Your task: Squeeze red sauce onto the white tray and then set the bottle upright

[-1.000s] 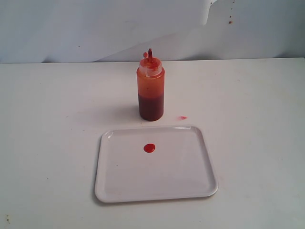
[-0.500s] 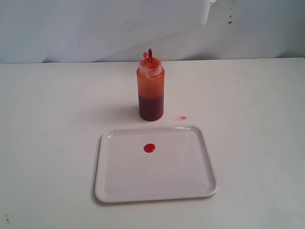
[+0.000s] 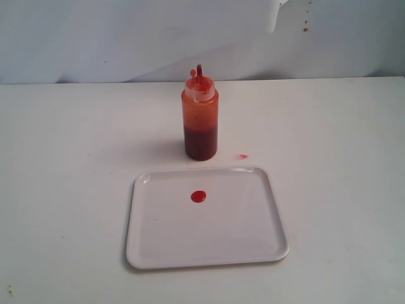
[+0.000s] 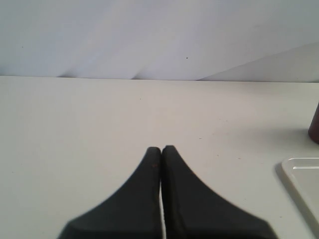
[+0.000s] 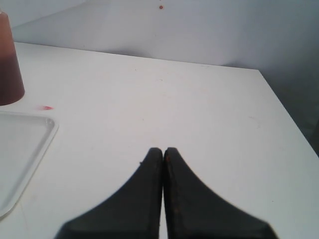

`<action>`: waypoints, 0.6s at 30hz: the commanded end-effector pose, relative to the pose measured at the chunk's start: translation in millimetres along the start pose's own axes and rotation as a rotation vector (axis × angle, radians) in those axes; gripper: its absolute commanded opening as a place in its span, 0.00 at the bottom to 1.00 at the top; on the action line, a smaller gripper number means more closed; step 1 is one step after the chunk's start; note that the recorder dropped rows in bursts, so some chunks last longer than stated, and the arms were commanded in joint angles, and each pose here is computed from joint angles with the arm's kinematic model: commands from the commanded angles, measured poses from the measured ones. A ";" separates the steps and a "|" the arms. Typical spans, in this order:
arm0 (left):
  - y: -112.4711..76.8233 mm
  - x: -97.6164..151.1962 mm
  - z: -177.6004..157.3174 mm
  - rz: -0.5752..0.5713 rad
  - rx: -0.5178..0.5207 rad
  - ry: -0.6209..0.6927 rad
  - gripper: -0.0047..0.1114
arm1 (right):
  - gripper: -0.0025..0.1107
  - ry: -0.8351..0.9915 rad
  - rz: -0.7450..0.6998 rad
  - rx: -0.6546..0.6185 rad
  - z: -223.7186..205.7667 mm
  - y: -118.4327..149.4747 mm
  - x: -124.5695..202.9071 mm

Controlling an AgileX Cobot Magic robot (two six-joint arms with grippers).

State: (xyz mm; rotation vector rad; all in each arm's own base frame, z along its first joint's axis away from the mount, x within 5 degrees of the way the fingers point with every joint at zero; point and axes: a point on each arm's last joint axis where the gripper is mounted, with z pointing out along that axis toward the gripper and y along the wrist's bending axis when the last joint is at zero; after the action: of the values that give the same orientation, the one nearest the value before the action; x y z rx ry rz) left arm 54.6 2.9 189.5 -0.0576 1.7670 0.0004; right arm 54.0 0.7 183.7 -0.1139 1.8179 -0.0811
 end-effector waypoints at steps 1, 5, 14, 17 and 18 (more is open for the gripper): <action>0.2 2.0 0.5 -0.007 -0.002 0.000 0.04 | 0.02 -0.003 0.004 0.003 -0.1 0.0 0.7; 0.1 2.0 0.5 -0.011 -0.001 0.000 0.04 | 0.02 -0.003 0.004 0.003 -0.1 0.0 0.7; -2.1 2.4 0.5 -0.094 0.023 0.006 0.04 | 0.02 -0.003 0.006 0.003 -0.1 0.0 0.7; -2.2 2.2 0.5 -0.094 0.023 0.004 0.04 | 0.02 -0.003 0.006 0.003 -0.1 0.0 0.7; -2.2 2.2 0.5 -0.094 0.023 0.004 0.04 | 0.02 -0.003 0.006 0.003 -0.1 0.0 0.7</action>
State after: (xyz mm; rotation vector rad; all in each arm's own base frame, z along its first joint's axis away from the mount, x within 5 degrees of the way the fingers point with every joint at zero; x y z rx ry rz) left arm 54.6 0.9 189.4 -0.1077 1.7670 -0.0737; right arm 54.0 0.7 183.7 -0.1139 1.8179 -0.0811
